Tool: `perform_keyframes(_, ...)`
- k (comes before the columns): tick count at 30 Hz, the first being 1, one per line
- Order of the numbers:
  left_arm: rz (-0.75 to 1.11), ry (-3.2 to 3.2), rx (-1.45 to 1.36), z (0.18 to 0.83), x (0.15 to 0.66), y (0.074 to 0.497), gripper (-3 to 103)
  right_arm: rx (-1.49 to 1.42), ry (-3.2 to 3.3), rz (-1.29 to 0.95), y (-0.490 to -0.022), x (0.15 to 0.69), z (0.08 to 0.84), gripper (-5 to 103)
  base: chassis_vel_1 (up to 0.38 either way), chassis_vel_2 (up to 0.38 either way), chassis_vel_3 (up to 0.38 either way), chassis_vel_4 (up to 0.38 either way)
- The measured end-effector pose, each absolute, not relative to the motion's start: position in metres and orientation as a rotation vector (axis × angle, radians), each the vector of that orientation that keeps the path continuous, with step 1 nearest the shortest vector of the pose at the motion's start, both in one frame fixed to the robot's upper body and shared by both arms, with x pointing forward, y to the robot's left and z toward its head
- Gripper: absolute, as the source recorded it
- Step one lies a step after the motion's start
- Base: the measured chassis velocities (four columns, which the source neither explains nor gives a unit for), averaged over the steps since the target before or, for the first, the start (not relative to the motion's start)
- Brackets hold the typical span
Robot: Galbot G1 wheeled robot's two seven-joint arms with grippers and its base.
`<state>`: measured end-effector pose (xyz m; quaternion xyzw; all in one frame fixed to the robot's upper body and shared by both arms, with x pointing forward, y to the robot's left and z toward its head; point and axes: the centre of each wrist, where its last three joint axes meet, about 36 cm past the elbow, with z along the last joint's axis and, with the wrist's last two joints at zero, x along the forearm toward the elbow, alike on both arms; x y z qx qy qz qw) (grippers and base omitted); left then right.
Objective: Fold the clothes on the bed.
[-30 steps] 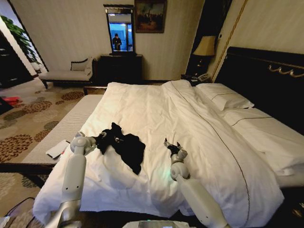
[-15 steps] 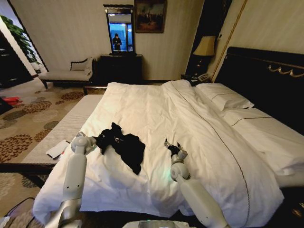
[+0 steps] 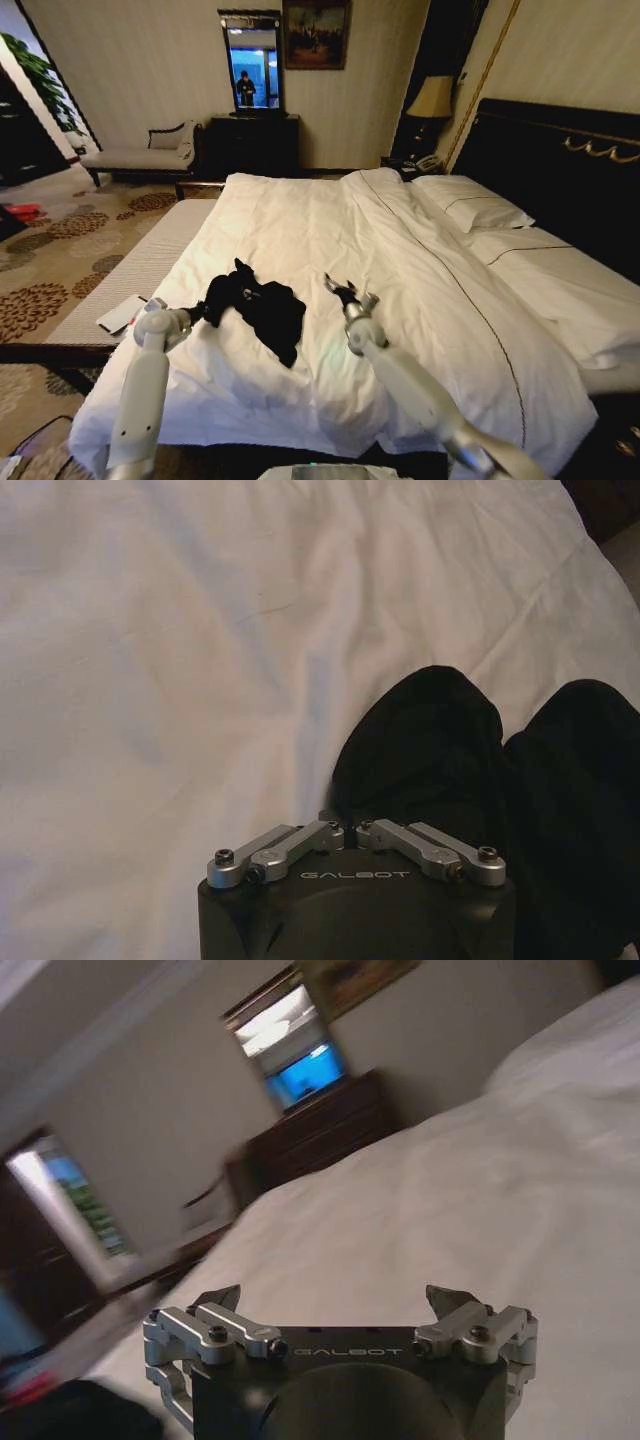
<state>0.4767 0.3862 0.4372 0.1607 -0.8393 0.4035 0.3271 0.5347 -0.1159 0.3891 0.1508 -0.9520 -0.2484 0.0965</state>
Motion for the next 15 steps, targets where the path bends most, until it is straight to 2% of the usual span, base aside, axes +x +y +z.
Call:
perform_keyframes(7,1.061,-2.223,0.412,0.445,0.471,0.384,0,0.681,-2.693,-0.768,-0.051,0.544,0.398,100,0.000,0.000,0.000,0.000)
perform_keyframes(15,1.057,-2.241,0.400,0.451,0.470,0.377,0,0.759,-2.597,-0.715,-0.007,0.549,0.396,100,0.000,0.000,0.000,0.000)
